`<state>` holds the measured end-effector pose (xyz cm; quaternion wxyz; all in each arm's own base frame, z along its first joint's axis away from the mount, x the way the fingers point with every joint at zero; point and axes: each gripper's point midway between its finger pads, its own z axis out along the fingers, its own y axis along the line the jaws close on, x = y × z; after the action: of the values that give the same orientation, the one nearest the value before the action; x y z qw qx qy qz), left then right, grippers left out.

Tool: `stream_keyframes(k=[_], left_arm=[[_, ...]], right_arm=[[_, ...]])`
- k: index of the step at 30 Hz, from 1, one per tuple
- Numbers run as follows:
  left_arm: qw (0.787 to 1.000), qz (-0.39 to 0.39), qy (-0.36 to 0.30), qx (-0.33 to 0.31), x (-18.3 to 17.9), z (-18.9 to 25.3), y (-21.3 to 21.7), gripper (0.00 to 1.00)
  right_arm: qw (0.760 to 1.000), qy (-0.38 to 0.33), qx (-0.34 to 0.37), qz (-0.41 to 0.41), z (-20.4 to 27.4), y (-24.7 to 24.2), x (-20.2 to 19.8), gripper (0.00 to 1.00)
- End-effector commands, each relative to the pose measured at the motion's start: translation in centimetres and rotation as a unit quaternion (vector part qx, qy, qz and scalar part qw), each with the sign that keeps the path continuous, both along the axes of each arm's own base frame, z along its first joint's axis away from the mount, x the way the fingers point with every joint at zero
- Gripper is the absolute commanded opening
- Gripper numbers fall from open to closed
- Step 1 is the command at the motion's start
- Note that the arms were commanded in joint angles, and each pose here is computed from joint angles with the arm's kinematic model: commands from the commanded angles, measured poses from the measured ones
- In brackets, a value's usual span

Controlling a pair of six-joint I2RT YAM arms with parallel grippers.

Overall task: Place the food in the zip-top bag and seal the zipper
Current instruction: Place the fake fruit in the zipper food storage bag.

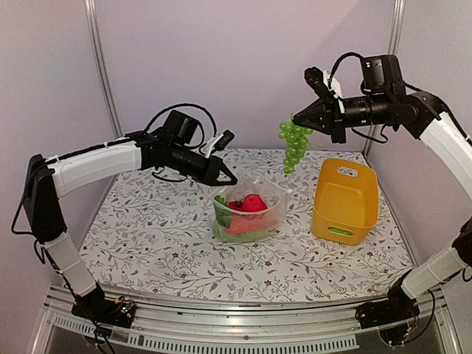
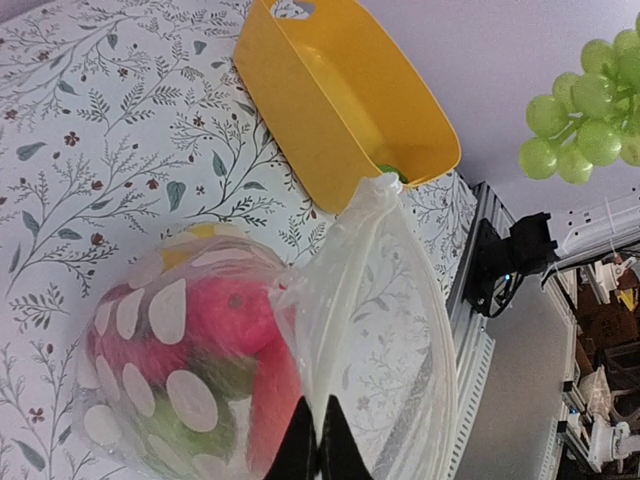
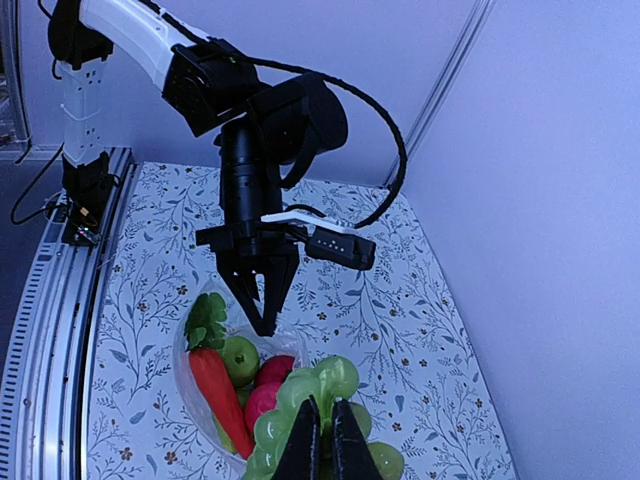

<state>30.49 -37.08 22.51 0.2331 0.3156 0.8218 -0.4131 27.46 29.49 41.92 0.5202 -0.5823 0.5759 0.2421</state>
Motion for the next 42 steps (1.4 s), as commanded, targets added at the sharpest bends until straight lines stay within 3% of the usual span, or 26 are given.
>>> stream_keyframes(k=[1,16,25,32,33,36,42], left_arm=[[1.000,0.000,-0.002,-0.006,0.6,-0.3,-0.2,0.00],[1.000,0.004,-0.010,-0.024,0.0,0.3,1.7,0.00],[1.000,0.008,-0.014,-0.027,0.0,0.5,2.3,0.00],[0.999,0.008,-0.009,-0.034,0.0,0.7,2.3,0.00],[0.999,0.008,-0.009,-0.035,0.0,0.7,2.3,0.00],[0.999,0.008,-0.009,-0.035,0.0,0.7,2.3,0.00],[0.999,0.014,-0.012,-0.033,0.3,0.6,2.7,0.00]], right_arm=[[0.996,0.054,0.010,0.064,-0.9,3.5,-1.9,0.00],[0.985,0.078,-0.154,0.030,-15.2,9.1,1.1,0.00],[0.971,0.055,-0.231,0.026,-19.9,11.6,0.5,0.00],[0.971,0.090,-0.214,0.054,-20.9,14.2,-0.6,0.00],[0.972,0.093,-0.211,0.056,-20.9,14.6,-0.7,0.04],[0.969,0.099,-0.220,0.050,-21.6,15.3,-0.4,0.36],[0.973,0.102,-0.200,0.049,-18.2,14.4,-1.4,0.48]])
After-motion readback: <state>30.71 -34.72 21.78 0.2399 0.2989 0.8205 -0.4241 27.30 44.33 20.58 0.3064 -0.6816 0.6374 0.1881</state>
